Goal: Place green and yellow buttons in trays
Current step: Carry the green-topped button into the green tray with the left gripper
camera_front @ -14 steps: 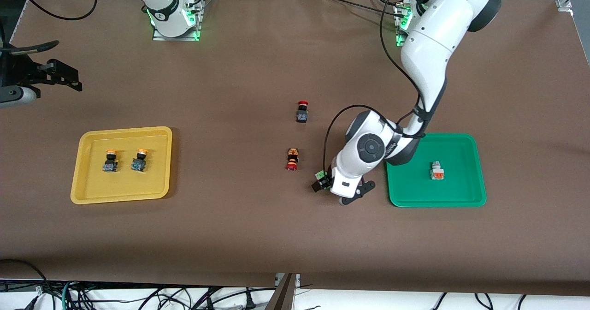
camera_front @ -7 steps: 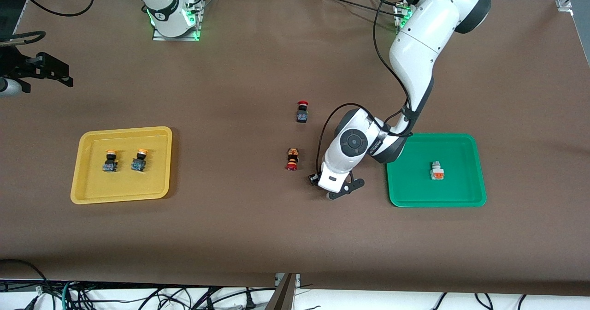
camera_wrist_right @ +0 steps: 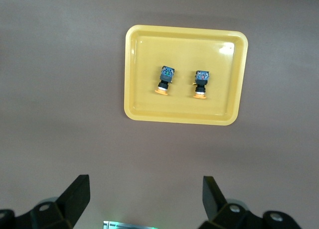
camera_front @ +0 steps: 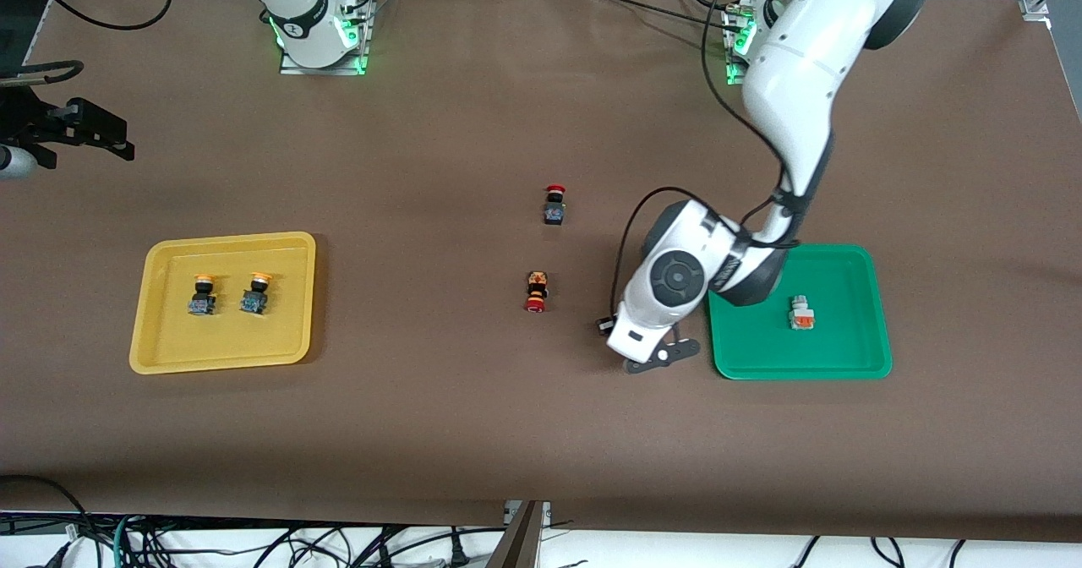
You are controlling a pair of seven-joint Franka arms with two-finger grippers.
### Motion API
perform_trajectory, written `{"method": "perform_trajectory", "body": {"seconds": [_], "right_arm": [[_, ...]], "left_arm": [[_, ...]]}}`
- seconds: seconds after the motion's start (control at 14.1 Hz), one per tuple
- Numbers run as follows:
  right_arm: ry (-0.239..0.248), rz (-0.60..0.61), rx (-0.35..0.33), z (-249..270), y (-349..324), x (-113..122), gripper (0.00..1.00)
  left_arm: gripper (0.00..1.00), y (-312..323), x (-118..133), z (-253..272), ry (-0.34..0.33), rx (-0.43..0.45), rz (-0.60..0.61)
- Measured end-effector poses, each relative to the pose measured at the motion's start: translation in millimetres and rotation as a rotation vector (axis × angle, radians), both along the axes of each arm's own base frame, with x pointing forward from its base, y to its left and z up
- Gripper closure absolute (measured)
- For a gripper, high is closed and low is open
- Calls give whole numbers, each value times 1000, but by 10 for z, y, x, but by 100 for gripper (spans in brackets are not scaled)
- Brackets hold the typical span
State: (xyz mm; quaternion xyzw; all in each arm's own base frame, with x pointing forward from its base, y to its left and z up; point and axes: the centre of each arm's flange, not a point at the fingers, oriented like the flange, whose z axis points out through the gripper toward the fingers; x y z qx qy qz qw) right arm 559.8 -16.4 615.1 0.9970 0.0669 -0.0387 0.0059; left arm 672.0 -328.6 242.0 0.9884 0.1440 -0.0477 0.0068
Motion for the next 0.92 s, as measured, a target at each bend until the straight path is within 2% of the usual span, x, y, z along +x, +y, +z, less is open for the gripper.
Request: {"method": "perform_trajectory", "body": {"seconds": [0.21, 0.36, 0.5, 0.64, 0.92], "right_arm": [[3, -2, 0, -13, -12, 5, 0], [4, -3, 0, -21, -9, 9, 0], [5, -4, 0, -22, -10, 9, 0], [5, -4, 0, -23, -7, 9, 0], [5, -1, 0, -23, 26, 10, 0]], "left_arm": [[56, 690, 117, 641, 41, 16, -159], [56, 1271, 166, 663, 66, 11, -233], [56, 1793, 195, 388, 75, -7, -284], [56, 2145, 140, -14, 51, -25, -307], [56, 2234, -12, -434, 61, -39, -314]]}}
